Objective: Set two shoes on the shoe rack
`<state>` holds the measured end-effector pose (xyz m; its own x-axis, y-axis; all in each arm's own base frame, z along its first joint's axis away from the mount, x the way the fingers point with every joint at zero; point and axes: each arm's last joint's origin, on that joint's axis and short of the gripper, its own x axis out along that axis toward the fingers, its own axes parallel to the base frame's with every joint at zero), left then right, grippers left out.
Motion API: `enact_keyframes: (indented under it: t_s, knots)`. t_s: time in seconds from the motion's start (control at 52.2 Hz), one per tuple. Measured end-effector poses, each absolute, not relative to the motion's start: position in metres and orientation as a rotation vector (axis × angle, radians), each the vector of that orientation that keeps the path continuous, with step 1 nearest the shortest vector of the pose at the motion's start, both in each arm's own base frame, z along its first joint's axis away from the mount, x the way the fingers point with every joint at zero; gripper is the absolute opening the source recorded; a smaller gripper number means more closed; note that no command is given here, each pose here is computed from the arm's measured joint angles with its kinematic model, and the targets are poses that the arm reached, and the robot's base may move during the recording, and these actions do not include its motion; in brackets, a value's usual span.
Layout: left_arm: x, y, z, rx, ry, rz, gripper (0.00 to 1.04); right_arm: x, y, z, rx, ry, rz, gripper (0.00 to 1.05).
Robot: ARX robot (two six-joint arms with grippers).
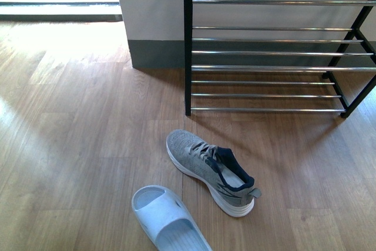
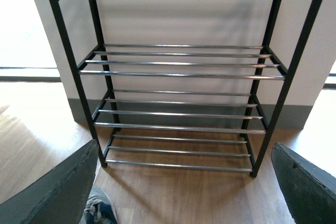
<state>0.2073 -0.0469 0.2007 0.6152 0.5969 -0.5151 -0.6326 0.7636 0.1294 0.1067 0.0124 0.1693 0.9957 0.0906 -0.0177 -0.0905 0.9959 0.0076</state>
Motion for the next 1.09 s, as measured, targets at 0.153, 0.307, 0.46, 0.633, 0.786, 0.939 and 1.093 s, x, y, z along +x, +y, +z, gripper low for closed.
enact_keyframes:
  t_s: [0.153,0.307,0.46,0.633,0.786,0.939,1.093]
  knots:
    - [0.207,-0.047,0.201,-0.067,0.568,0.709,0.02,0.152,0.04,0.169,-0.034,0.097,0.192,0.96]
    - [0.207,-0.047,0.201,-0.068,0.568,0.709,0.02,0.229,0.073,0.142,-0.105,0.268,0.336,0.96]
    - [0.207,-0.047,0.201,-0.067,0.568,0.709,0.02,0.277,0.098,0.07,-0.148,0.507,0.436,0.96]
    - [0.207,-0.047,0.201,-0.068,0.568,0.709,0.02,0.31,0.119,0.001,-0.17,0.708,0.541,0.96]
    - [0.207,-0.047,0.201,-0.067,0.568,0.709,0.02,0.324,0.127,-0.034,-0.203,0.783,0.581,0.96]
    - [0.207,-0.047,0.201,-0.068,0.568,0.709,0.02,0.339,0.129,-0.072,-0.255,0.843,0.605,0.96]
    - [0.207,-0.047,0.201,-0.067,0.568,0.709,0.02,0.352,0.126,-0.094,-0.287,0.874,0.618,0.96]
